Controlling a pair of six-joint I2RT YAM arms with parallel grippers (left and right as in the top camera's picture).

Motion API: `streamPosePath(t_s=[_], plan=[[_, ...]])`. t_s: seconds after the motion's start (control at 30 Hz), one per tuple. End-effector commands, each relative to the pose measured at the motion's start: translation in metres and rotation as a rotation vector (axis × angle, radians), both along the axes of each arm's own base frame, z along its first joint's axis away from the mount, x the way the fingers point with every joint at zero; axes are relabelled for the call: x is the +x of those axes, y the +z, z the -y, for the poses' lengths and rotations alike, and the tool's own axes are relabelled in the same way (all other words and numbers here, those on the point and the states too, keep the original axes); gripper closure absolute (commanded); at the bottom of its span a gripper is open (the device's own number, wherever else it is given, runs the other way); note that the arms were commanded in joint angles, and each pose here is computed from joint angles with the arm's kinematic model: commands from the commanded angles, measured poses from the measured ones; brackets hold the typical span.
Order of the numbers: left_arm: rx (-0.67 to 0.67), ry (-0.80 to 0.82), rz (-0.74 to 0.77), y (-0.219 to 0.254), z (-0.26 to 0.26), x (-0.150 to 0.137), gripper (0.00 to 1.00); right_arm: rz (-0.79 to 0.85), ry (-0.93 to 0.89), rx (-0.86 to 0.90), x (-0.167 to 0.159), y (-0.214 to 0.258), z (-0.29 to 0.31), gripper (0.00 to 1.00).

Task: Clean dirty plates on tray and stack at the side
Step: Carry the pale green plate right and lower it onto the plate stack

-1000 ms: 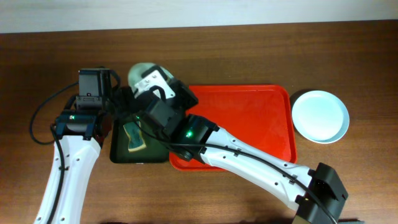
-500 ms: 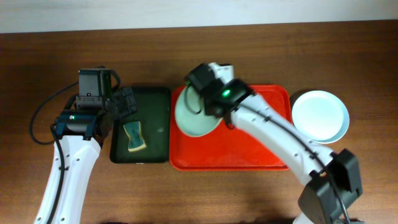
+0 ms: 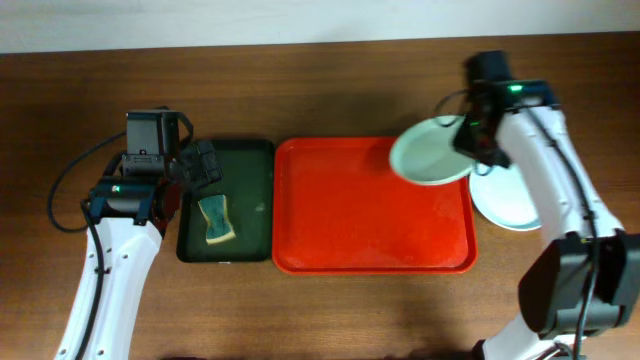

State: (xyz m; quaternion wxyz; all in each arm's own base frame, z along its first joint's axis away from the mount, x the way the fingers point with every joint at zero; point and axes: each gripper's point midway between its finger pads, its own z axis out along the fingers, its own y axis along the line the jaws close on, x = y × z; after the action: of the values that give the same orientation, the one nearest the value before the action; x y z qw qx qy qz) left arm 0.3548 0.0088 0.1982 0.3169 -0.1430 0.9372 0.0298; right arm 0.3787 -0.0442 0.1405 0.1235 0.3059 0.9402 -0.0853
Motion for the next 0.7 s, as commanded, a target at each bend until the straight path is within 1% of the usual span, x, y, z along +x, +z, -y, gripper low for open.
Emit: streamPosePath(t_s=[0.0,0.07,0.2,0.37,0.53,0.67], plan=[[0.014,0.006,0.007,0.003,-0.003,0.002,0.01,0.035,-0.062,0.063,-0.007,0.014,0.031,0.96],[0.014,0.006,0.007,0.003,-0.003,0.002,0.01,0.018,-0.137,0.076,-0.019,0.012,0.057,0.96],[0.014,0.006,0.007,0.003,-0.003,0.002,0.01,-0.028,-0.229,0.070,-0.040,0.001,0.087,0.96],[0.014,0.006,0.007,0.003,-0.003,0.002,0.01,-0.127,-0.324,0.017,-0.077,-0.027,0.118,0.96],[0.014,0.006,0.007,0.003,-0.003,0.002,0.01,-0.186,-0.377,0.022,-0.105,-0.069,0.127,0.96],[0.014,0.006,0.007,0.003,-0.003,0.002,0.01,-0.194,-0.390,0.025,-0.113,-0.084,0.128,0.96]])
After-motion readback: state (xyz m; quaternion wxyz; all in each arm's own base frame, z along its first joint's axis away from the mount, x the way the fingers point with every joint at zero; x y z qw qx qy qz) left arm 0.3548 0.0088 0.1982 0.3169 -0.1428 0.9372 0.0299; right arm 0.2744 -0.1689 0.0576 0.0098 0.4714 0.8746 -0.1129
